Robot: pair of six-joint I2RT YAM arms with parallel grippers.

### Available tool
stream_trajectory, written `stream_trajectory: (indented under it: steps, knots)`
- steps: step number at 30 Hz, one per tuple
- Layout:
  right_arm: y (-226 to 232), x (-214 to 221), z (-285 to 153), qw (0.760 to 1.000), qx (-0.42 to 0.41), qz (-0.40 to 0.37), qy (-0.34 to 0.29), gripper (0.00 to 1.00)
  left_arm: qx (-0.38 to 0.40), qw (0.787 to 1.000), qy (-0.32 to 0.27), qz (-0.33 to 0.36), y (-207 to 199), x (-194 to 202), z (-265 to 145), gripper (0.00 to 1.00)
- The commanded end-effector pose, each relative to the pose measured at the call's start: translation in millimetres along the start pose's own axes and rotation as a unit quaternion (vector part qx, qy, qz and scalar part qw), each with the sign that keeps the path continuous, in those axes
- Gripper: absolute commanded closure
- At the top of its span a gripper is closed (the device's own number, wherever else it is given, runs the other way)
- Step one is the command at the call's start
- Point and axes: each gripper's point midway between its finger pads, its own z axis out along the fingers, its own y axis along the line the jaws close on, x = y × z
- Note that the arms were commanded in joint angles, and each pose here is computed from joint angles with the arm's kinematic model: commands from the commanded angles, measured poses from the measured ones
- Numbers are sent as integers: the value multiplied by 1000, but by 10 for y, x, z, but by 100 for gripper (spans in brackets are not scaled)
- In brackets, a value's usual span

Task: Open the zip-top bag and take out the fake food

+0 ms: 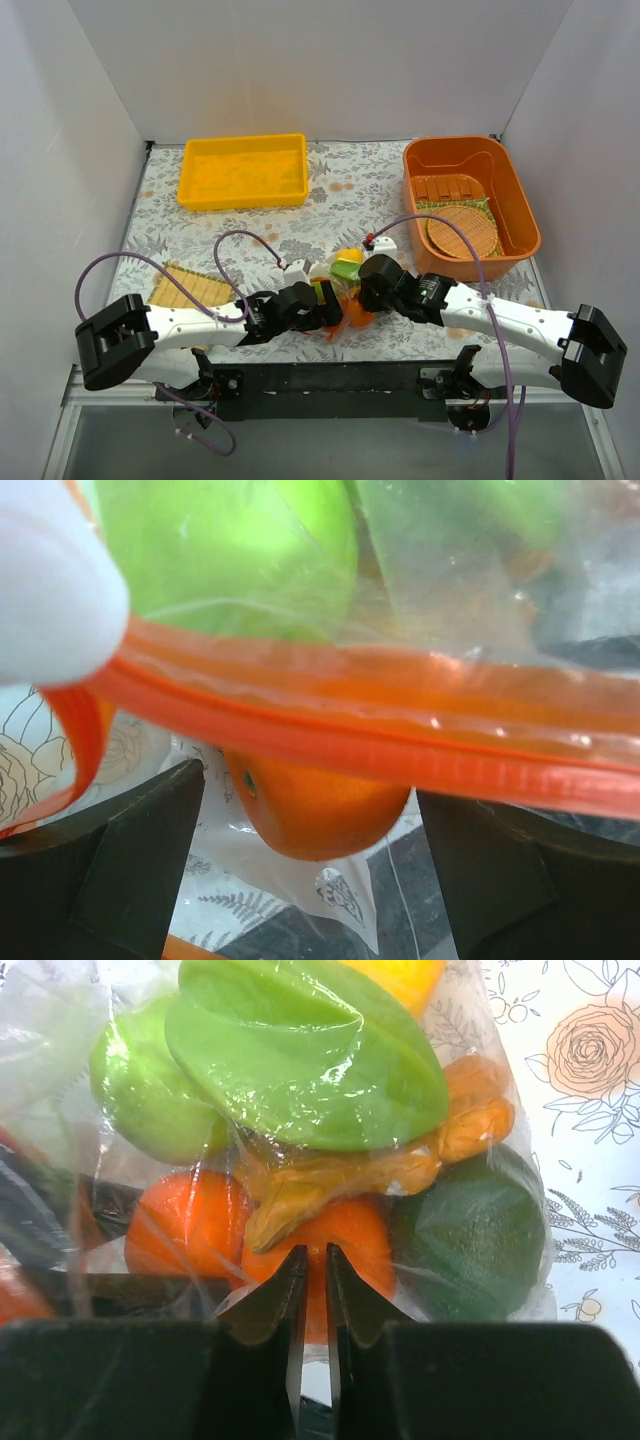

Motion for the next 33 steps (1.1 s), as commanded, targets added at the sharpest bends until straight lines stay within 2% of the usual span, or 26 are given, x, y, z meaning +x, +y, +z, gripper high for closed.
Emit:
stream_trajectory:
  steps: [1,3,8,14,17,22,33]
  knots:
    - [-156,207,62,999,29,-18,35,82,-50,998,1,30,111,-1,38,11]
    - [-157,183,49,999,30,-19,31,82,-73,997,-10,28,188,-40,39,12]
    - [-232,201,24,999,42,-16,30,82,-101,993,-43,33,234,-193,2,33]
    - [-336,205,-12,998,53,-7,23,82,-79,994,-58,38,155,-299,-136,55]
    - [-371,198,-31,998,54,-2,19,82,-72,995,-58,38,157,-304,-203,60]
    - [-366,152,-57,999,53,4,9,83,-56,996,-52,35,155,-293,-328,67]
    - [-250,25,-86,1000,25,7,-14,83,-42,996,-76,-10,94,-522,-832,69]
